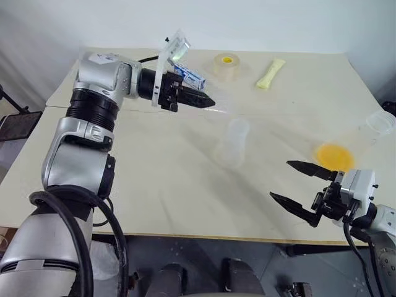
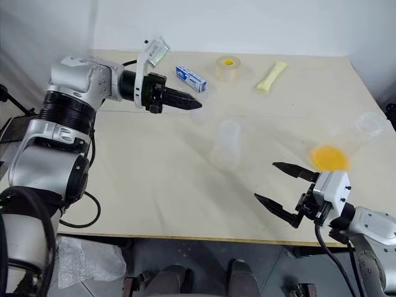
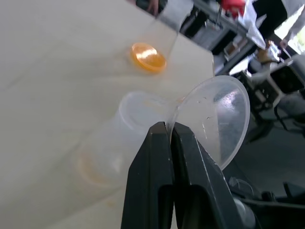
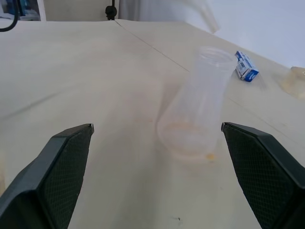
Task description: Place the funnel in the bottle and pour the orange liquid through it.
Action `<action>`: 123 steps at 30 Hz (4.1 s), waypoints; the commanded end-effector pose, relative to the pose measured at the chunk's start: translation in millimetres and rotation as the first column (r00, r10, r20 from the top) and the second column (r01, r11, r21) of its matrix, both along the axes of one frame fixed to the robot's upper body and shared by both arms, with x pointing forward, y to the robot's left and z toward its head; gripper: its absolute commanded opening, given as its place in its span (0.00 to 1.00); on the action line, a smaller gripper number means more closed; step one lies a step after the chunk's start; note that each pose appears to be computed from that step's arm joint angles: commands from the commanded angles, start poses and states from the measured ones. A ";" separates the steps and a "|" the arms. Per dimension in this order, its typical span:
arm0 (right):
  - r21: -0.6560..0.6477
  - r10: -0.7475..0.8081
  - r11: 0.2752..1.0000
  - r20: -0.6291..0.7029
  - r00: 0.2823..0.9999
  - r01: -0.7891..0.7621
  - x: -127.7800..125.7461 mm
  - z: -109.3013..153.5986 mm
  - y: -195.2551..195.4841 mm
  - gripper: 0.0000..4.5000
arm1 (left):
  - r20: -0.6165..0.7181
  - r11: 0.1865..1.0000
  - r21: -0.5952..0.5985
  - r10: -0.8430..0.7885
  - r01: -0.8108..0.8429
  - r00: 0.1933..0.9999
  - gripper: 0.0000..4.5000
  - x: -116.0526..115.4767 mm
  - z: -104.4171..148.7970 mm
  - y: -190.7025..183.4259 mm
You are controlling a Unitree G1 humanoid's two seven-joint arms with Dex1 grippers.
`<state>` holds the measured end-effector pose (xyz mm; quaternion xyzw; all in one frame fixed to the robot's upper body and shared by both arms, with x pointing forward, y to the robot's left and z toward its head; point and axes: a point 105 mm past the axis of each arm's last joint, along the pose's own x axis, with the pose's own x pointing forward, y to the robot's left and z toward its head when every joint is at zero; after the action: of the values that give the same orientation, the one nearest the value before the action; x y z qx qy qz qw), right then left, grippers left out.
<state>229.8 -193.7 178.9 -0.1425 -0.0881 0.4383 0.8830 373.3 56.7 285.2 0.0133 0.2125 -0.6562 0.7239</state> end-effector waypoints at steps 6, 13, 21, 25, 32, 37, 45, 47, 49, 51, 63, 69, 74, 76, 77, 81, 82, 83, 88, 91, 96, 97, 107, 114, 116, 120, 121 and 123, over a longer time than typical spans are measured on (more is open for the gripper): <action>0.007 -0.012 1.000 0.058 0.998 0.012 -6.5 10.3 2.4 1.00 | 0.053 0.998 0.017 -0.060 0.059 0.997 0.00 -1.7 20.9 -13.1; 0.010 -0.021 1.000 0.060 0.998 0.021 -7.7 8.7 3.5 1.00 | 0.047 0.996 0.043 -0.083 0.081 0.995 0.00 -1.6 19.2 -18.5; 0.017 -0.029 0.999 0.066 0.997 0.028 -8.6 6.3 5.6 1.00 | 0.066 0.987 0.140 -0.094 0.084 0.993 0.00 1.4 9.6 -21.0; 0.030 -0.040 0.999 0.089 0.995 0.038 -6.6 9.4 5.3 1.00 | 0.069 0.984 0.157 -0.101 0.089 0.993 0.00 0.9 10.2 -25.1; 0.046 -0.072 0.997 0.137 0.988 0.066 -1.8 17.1 0.6 1.00 | 0.102 0.976 0.198 -0.113 0.092 0.988 0.00 2.1 8.7 -34.9; 0.057 -0.084 0.995 0.157 0.984 0.076 0.2 21.1 -0.7 1.00 | 0.122 0.976 0.206 -0.101 0.074 0.987 0.00 4.3 8.6 -40.2; 0.065 -0.093 0.994 0.168 0.981 0.083 2.7 23.3 1.1 1.00 | 0.132 0.974 0.226 -0.050 0.019 0.990 0.00 9.4 6.1 -43.3; 0.067 -0.094 0.994 0.169 0.981 0.084 3.1 23.5 1.7 1.00 | 0.131 0.974 0.224 -0.040 0.009 0.991 0.05 10.5 4.9 -44.3; 0.068 -0.096 0.994 0.171 0.981 0.085 3.1 23.8 1.8 1.00 | 0.129 0.977 0.215 -0.028 0.000 0.991 0.14 11.3 4.7 -45.9; 0.068 -0.099 0.994 0.171 0.980 0.088 3.2 24.0 1.7 1.00 | 0.134 0.979 0.202 -0.028 0.000 0.991 0.29 11.3 6.1 -47.6; 0.056 -0.115 0.993 0.183 0.976 0.107 3.6 29.3 -2.1 1.00 | 0.173 0.996 0.083 -0.023 0.008 0.985 1.00 8.6 32.5 -48.4; 0.079 -0.209 0.977 0.175 0.962 0.198 -7.0 29.1 -7.6 1.00 | 0.323 0.994 -0.105 0.023 0.012 0.946 1.00 19.5 45.0 -13.4; 0.111 -0.321 0.946 0.163 0.933 0.306 -15.9 27.4 -13.8 1.00 | 0.499 0.969 -0.243 0.087 0.043 0.862 1.00 23.5 38.9 23.4; 0.126 -0.379 0.924 0.164 0.911 0.362 -16.3 26.3 -18.5 1.00 | 0.548 0.941 -0.336 0.155 0.046 0.822 1.00 23.6 40.2 35.6; 0.139 -0.420 0.905 0.160 0.893 0.401 -16.1 24.6 -20.6 1.00 | 0.562 0.919 -0.393 0.208 0.037 0.801 1.00 23.8 39.2 45.5; 0.159 -0.561 0.825 0.121 0.819 0.542 -20.8 12.9 -28.8 1.00 | 0.557 0.889 -0.457 0.286 0.000 0.780 1.00 18.9 6.3 78.8; 0.158 -0.593 0.803 0.114 0.797 0.574 -21.5 11.0 -32.5 1.00 | 0.566 0.894 -0.448 0.261 0.026 0.782 1.00 13.4 -2.0 82.2; 0.160 -0.638 0.767 0.092 0.765 0.621 -22.0 7.7 -38.5 1.00 | 0.568 0.893 -0.446 0.231 0.060 0.790 1.00 6.4 -10.6 85.5; 0.203 -0.814 0.573 0.028 0.580 0.794 -27.0 -1.8 -68.3 1.00 | 0.518 0.908 -0.399 0.108 0.128 0.849 1.00 -18.1 -52.6 93.1; 0.234 -0.885 0.458 0.034 0.464 0.857 -31.2 -1.7 -81.6 1.00 | 0.509 0.915 -0.378 0.075 0.144 0.857 1.00 -28.0 -72.9 92.4; 0.246 -0.930 0.364 0.049 0.363 0.898 -25.1 -0.5 -98.2 1.00 | 0.535 0.893 -0.409 0.071 0.185 0.842 1.00 -32.7 -73.3 86.7; 0.252 -0.934 0.354 0.051 0.353 0.901 -22.9 1.5 -101.9 1.00 | 0.543 0.892 -0.407 0.064 0.195 0.837 1.00 -33.3 -73.1 85.5; 0.270 -0.948 0.317 0.058 0.313 0.909 6.6 12.2 -138.3 1.00 | 0.555 0.878 -0.431 0.075 0.209 0.828 1.00 -35.5 -71.5 79.8; 0.274 -0.929 0.366 0.048 0.368 0.889 28.1 14.3 -148.5 1.00 | 0.556 0.868 -0.445 0.074 0.222 0.828 1.00 -38.5 -72.8 70.4; 0.280 -0.923 0.380 0.054 0.380 0.882 33.5 17.8 -152.4 1.00 | 0.557 0.865 -0.449 0.074 0.224 0.827 1.00 -39.3 -72.7 68.0; 0.320 -0.912 0.401 0.048 0.408 0.859 44.2 28.4 -159.1 1.00 | 0.557 0.861 -0.454 0.074 0.229 0.827 1.00 -41.0 -72.2 65.1; 0.319 -0.907 0.411 0.048 0.418 0.854 47.0 29.2 -159.7 1.00 | 0.556 0.860 -0.455 0.074 0.229 0.828 1.00 -41.5 -72.2 64.6; 0.312 -0.901 0.423 0.043 0.432 0.851 52.2 29.6 -161.3 1.00 | 0.555 0.859 -0.458 0.074 0.230 0.829 1.00 -42.0 -71.8 63.6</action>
<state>284.7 -348.8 196.2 -0.0957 -0.1238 -0.1181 0.9806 335.2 120.5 205.4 0.0167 -0.1684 -0.6852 0.7084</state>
